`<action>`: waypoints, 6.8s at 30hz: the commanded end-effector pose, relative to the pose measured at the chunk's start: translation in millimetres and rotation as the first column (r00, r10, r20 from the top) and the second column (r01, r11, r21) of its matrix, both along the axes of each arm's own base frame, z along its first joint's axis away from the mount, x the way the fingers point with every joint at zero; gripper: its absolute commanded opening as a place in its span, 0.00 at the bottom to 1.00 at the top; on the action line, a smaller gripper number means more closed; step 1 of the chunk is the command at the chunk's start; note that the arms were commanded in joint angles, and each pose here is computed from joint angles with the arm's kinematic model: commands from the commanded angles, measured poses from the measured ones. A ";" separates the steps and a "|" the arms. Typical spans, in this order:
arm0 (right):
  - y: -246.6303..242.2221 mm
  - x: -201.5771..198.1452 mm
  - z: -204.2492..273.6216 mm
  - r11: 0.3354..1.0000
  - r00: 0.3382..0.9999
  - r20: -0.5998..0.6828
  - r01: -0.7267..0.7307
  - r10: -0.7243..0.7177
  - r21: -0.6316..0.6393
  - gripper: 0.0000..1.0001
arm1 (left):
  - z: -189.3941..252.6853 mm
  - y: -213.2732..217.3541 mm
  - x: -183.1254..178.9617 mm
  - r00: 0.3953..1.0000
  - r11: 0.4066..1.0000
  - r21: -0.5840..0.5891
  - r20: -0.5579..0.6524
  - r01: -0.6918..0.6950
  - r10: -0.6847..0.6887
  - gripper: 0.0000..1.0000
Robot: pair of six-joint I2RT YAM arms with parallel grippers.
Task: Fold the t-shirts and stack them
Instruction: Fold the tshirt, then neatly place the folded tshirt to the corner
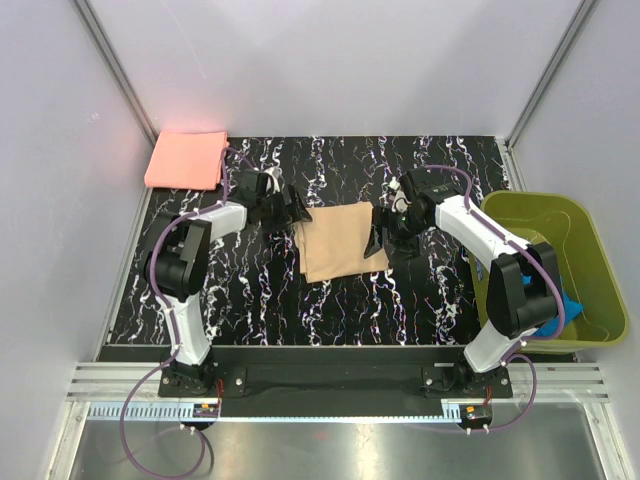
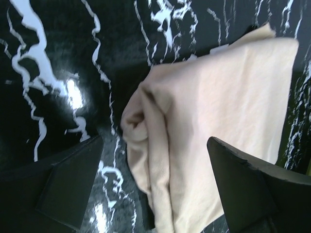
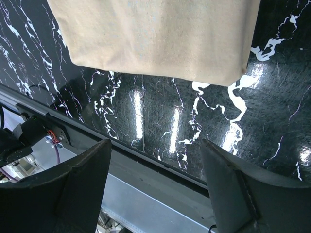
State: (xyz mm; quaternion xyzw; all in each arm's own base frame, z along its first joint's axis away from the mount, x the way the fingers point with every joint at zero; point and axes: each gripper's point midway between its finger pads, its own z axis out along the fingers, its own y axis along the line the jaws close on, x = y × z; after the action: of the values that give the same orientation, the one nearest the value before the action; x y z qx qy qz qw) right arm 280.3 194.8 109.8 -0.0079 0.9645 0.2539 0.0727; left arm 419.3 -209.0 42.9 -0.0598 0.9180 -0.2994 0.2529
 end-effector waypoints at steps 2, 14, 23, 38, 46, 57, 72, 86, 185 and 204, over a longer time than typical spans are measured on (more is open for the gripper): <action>1.7 10.5 15.8 1.000 0.997 0.081 -0.001 -0.001 0.024 0.81 | -6.4 0.3 4.3 0.999 1.000 0.001 -0.022 -0.024 0.024 0.97; 67.5 34.7 31.9 0.902 0.718 0.554 -0.271 0.422 -0.336 1.00 | 123.3 80.6 -45.8 0.960 0.947 0.190 0.157 -0.261 0.233 0.99; 117.5 12.4 -0.9 0.568 0.126 0.561 -0.328 0.818 -0.755 0.93 | 142.1 154.9 -113.9 0.860 0.856 0.094 0.114 -0.508 0.498 0.95; 156.4 -0.8 -74.6 0.371 -0.123 0.413 -0.270 0.902 -0.889 0.72 | 118.3 174.8 -136.2 0.840 0.840 -0.048 0.029 -0.541 0.542 0.91; 171.6 12.0 -78.6 0.371 -0.133 0.413 -0.259 0.901 -0.892 0.48 | 97.4 160.3 -138.5 0.876 0.872 -0.089 -0.095 -0.481 0.473 0.93; 177.5 25.3 -40.7 0.455 -0.093 0.513 -0.349 0.853 -0.819 0.00 | 72.8 120.2 -115.8 0.925 0.880 -0.293 -0.197 -0.373 0.326 0.99; 158.1 40.1 13.3 0.519 -0.052 0.589 -0.414 0.807 -0.748 0.00 | 50.5 11.6 -40.2 0.950 0.835 -0.476 -0.271 -0.275 0.157 0.99; 152.4 62.0 56.3 0.613 -0.036 0.670 -0.370 0.741 -0.698 0.00 | -0.8 -8.4 -14.5 0.848 0.845 -0.334 -0.477 -0.418 0.230 0.99; 24.4 -6.6 35.9 0.911 0.726 0.575 -0.175 0.376 -0.374 0.95 | 282.0 262.6 189.5 0.770 0.748 0.545 0.634 -0.379 -0.071 0.00; 25.6 -5.9 36.7 0.912 0.730 0.572 -0.175 0.373 -0.372 0.95 | 314.9 275.0 187.9 0.711 0.768 0.486 0.701 -0.418 -0.057 0.00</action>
State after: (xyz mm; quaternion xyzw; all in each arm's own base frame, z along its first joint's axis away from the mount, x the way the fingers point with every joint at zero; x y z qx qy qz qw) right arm 263.9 213.1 125.9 -0.2581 0.9050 0.0831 0.3279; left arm 610.9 64.7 253.5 0.0381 0.8638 0.0311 0.5014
